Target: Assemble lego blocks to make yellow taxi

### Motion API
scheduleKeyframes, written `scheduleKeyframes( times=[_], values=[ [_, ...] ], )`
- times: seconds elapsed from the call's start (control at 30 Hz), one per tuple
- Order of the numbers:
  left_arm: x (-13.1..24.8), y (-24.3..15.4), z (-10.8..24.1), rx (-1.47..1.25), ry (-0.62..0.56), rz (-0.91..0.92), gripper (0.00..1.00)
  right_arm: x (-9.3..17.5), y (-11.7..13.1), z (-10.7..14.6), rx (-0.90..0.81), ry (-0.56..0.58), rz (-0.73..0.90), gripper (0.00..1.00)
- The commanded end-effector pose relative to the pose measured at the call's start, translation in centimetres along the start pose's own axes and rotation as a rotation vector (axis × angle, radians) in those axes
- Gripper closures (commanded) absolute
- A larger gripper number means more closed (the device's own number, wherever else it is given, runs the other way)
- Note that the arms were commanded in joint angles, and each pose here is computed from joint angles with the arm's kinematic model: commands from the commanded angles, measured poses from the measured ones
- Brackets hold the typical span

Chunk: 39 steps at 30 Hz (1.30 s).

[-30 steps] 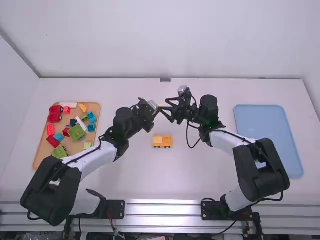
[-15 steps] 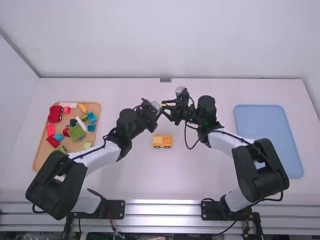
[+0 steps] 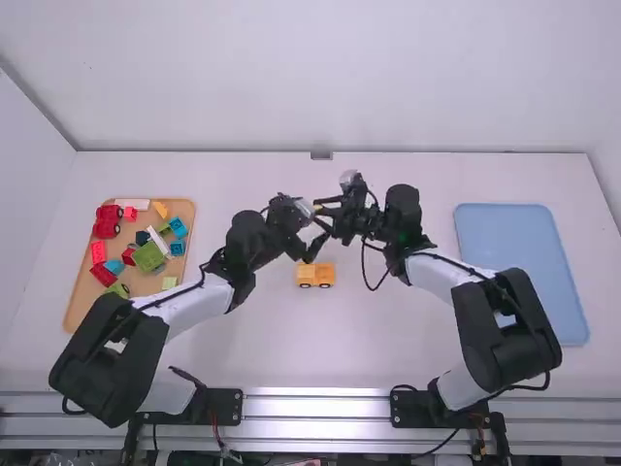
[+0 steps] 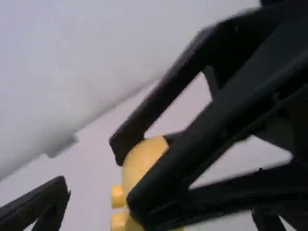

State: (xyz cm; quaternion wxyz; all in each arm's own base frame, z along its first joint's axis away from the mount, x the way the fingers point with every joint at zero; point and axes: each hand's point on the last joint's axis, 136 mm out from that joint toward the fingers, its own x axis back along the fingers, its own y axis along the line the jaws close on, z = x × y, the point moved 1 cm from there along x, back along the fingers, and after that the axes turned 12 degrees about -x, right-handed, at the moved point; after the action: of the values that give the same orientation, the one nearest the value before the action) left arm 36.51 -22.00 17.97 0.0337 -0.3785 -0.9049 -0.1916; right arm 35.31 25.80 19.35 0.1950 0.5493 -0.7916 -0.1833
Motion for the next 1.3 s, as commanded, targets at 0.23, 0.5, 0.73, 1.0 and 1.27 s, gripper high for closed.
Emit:
scheduleKeyframes(
  times=[0.23, 0.5, 0.73, 1.0, 1.27],
  values=[
    [4.2, -1.2, -3.8, 0.121, -0.167, 0.6, 0.01, 3.1, 3.0, -2.5, 0.293, 0.129, -0.319, 0.87],
    [3.9, -2.1, -4.1, 0.13, -0.254, 0.764, 0.02, 2.4, 4.4, -1.9, 0.333, 0.169, -0.36, 0.87],
    [3.6, -2.1, -3.6, 0.137, -0.248, 0.764, 0.32, 2.7, 4.1, -2.1, 0.337, 0.161, -0.354, 0.87],
    [3.5, -2.3, -3.9, 0.12, -0.259, 0.766, 0.48, 2.5, 4.3, -2.0, 0.338, 0.164, -0.36, 0.87],
    [3.5, -2.3, -4.1, 0.104, -0.27, 0.766, 0.71, 2.5, 4.2, -2.0, 0.337, 0.165, -0.357, 0.87]
  ],
)
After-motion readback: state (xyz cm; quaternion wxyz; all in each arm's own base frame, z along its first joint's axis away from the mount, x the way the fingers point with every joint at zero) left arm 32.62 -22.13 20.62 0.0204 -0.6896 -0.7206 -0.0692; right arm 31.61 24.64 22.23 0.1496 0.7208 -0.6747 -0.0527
